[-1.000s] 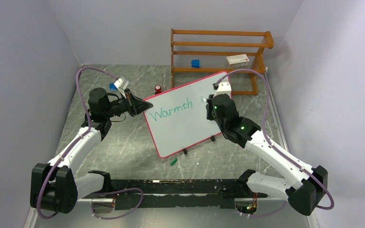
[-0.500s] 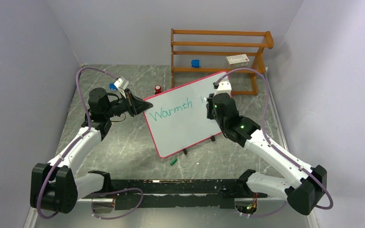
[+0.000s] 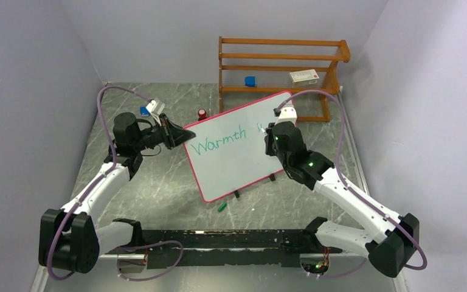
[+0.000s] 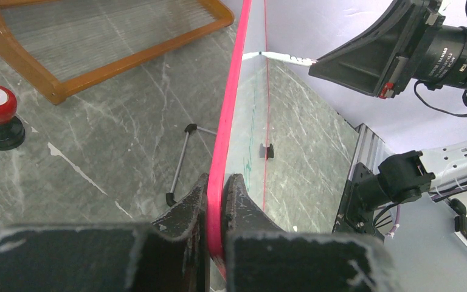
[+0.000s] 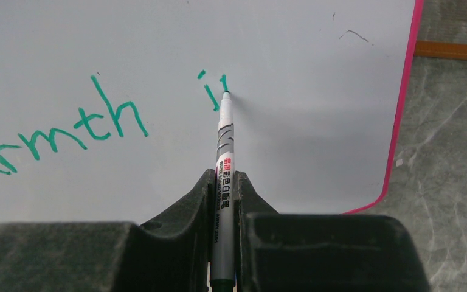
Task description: Write a sentence on the whiteboard
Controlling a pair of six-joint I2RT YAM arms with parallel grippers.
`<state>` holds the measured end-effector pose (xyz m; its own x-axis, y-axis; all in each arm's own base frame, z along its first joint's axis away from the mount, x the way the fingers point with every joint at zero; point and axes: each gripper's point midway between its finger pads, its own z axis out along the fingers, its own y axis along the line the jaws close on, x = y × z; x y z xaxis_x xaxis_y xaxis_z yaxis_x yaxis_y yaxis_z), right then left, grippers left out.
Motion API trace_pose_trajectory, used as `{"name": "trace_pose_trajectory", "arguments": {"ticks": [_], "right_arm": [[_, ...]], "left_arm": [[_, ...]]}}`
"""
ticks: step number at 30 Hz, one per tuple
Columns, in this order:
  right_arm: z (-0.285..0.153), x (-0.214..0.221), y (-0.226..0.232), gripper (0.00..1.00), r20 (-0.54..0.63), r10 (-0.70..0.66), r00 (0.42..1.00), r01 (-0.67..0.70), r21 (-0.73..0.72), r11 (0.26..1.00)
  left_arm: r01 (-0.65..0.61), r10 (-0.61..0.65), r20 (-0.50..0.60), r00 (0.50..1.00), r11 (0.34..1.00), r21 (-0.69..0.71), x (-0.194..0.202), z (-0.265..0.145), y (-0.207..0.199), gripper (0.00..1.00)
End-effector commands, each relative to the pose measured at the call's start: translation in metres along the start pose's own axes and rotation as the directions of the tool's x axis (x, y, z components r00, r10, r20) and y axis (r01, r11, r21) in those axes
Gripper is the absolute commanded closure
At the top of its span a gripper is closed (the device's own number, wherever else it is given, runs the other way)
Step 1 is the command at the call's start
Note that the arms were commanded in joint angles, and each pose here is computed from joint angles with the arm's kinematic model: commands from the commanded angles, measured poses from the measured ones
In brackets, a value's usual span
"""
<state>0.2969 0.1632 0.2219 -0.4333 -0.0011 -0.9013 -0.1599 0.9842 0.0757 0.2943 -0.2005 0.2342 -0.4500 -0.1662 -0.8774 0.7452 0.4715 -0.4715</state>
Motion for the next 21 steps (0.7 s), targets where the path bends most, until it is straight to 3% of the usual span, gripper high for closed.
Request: {"name": "trace_pose_trajectory", "arguments": {"ticks": [1, 21], "right_arm": [[-0.002, 0.0111, -0.0042, 1.0, -0.028, 0.01, 1.0, -0.01, 0.001, 1.0], [-0.0037, 0.0035, -0.0026, 1.0, -0.016, 0.01, 1.0, -0.01, -0.005, 1.0]], "left_arm": [[-0.06, 0.044, -0.129, 0.991, 0.991, -0.119, 0.0477, -0.0015, 0.0367, 0.95], [-0.058, 0.043, -0.129, 0.991, 0.991, -0.119, 0.0477, -0.0015, 0.0367, 0.95]]}}
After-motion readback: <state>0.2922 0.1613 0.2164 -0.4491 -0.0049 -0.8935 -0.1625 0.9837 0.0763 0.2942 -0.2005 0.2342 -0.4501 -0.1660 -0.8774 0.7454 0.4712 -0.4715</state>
